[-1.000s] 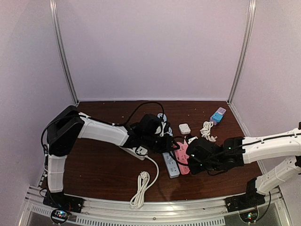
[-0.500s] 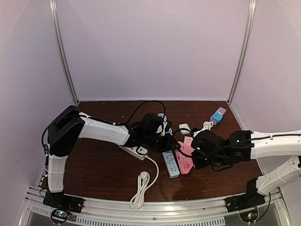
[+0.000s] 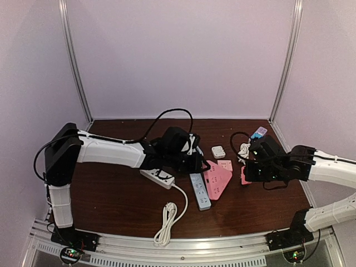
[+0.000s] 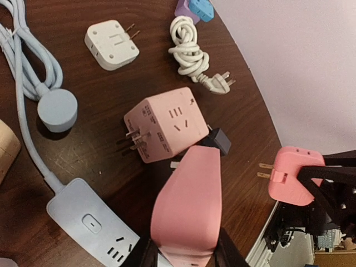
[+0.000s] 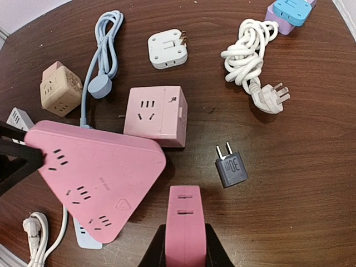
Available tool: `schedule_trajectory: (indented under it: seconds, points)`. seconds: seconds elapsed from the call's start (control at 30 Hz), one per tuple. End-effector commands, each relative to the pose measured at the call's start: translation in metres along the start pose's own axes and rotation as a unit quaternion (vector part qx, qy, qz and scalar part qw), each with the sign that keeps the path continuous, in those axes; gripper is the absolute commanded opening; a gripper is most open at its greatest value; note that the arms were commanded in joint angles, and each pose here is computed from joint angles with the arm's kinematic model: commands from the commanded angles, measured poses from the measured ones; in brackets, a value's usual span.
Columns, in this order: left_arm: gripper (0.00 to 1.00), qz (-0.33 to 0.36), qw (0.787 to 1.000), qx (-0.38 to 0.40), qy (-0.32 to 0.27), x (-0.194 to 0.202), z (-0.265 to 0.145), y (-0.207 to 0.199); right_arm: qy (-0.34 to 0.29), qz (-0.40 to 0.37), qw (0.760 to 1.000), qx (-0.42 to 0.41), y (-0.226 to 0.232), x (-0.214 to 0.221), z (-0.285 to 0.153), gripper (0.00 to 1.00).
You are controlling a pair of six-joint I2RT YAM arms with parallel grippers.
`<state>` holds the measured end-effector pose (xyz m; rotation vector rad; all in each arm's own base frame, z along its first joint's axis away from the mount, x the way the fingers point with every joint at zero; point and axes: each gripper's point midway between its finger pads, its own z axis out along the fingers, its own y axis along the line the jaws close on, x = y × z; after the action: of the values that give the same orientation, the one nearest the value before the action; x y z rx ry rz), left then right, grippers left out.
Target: Pull the plug off the socket
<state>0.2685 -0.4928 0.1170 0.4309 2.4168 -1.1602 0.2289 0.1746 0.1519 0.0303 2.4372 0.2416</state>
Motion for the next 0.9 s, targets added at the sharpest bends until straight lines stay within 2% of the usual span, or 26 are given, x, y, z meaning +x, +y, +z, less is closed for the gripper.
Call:
schedule_trajectory:
  seconds: [0.0,0.07,0.2,0.3,0.47,0.57,0.67,0.8,0.87]
  points:
    - [0.00,0.050,0.996,0.017,-0.068,-0.041,-0.044,-0.037,-0.008,0.041,0.999,-0.027,-0.004,-0.005,0.004,0.01]
    - [0.00,0.059,0.994,0.018,-0.086,-0.049,-0.060,-0.045,-0.006,0.049,0.998,-0.044,-0.002,-0.005,0.008,0.01]
    - [0.00,0.072,0.992,-0.035,-0.099,-0.054,-0.088,-0.031,0.008,0.052,0.997,-0.063,0.004,0.004,0.018,0.01]
    - [0.00,0.076,0.984,-0.109,-0.115,-0.059,-0.114,0.002,0.018,0.058,0.995,-0.081,0.012,0.011,0.028,0.02]
    - [0.00,0.069,0.958,-0.243,-0.138,-0.066,-0.174,0.074,0.032,0.075,0.989,-0.124,0.028,0.023,0.042,0.02]
    - [0.00,0.063,0.929,-0.332,-0.154,-0.070,-0.221,0.118,0.041,0.085,0.983,-0.154,0.038,0.030,0.049,0.02]
    - [0.00,0.060,0.886,-0.428,-0.166,-0.069,-0.266,0.151,0.051,0.092,0.980,-0.170,0.043,0.038,0.056,0.02]
    - [0.00,0.052,0.841,-0.518,-0.147,-0.062,-0.302,0.189,0.060,0.098,0.977,-0.178,0.045,0.047,0.064,0.02]
    - [0.00,0.049,0.827,-0.543,-0.137,-0.060,-0.311,0.201,0.066,0.100,0.977,-0.178,0.045,0.051,0.069,0.03]
